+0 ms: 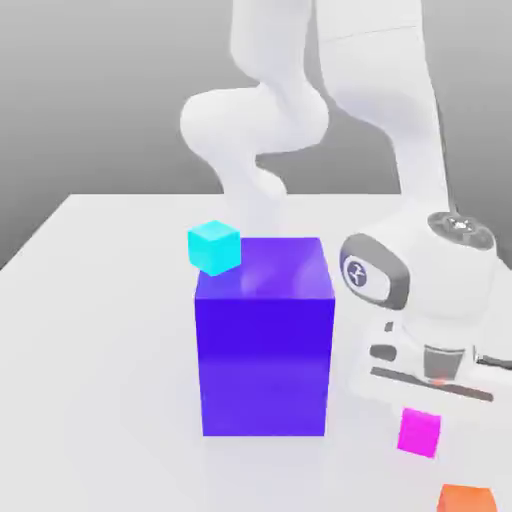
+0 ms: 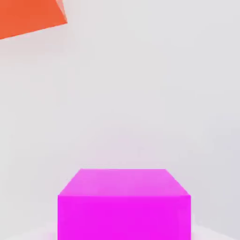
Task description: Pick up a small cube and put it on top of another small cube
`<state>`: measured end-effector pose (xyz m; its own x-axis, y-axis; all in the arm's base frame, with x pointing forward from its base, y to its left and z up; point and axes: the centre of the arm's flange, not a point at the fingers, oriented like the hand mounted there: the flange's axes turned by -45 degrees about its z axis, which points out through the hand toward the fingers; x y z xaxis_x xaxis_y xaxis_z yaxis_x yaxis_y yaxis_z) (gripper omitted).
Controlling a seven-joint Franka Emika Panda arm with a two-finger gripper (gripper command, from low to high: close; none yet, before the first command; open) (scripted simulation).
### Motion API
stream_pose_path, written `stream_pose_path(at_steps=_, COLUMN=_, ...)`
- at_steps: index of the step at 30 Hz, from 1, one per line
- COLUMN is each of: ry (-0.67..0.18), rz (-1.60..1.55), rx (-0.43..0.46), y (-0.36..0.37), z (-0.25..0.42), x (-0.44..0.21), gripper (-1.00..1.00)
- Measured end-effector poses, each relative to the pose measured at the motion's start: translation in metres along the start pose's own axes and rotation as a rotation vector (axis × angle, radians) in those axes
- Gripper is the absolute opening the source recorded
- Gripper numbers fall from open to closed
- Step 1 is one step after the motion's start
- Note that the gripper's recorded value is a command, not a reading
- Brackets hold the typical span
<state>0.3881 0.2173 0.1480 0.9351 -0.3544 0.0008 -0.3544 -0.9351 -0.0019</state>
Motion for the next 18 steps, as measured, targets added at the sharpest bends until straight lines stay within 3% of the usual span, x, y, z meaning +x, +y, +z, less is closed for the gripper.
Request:
stream_pose_path(at_steps=4, ry=0.0, rz=-0.002, rx=0.0, y=0.002, z=-0.042, x=-0.005, gripper=-1.0)
stream_pose_path(at_steps=8, ry=-0.006, rz=-0.031, rx=0.004, y=0.009, z=-0.067, x=-0.048, gripper=-1.0)
stream_pose_path(at_steps=18, ry=0.0, rz=-0.051, rx=-0.001, y=0.059, z=-0.089, x=-0.129, gripper=-1.0)
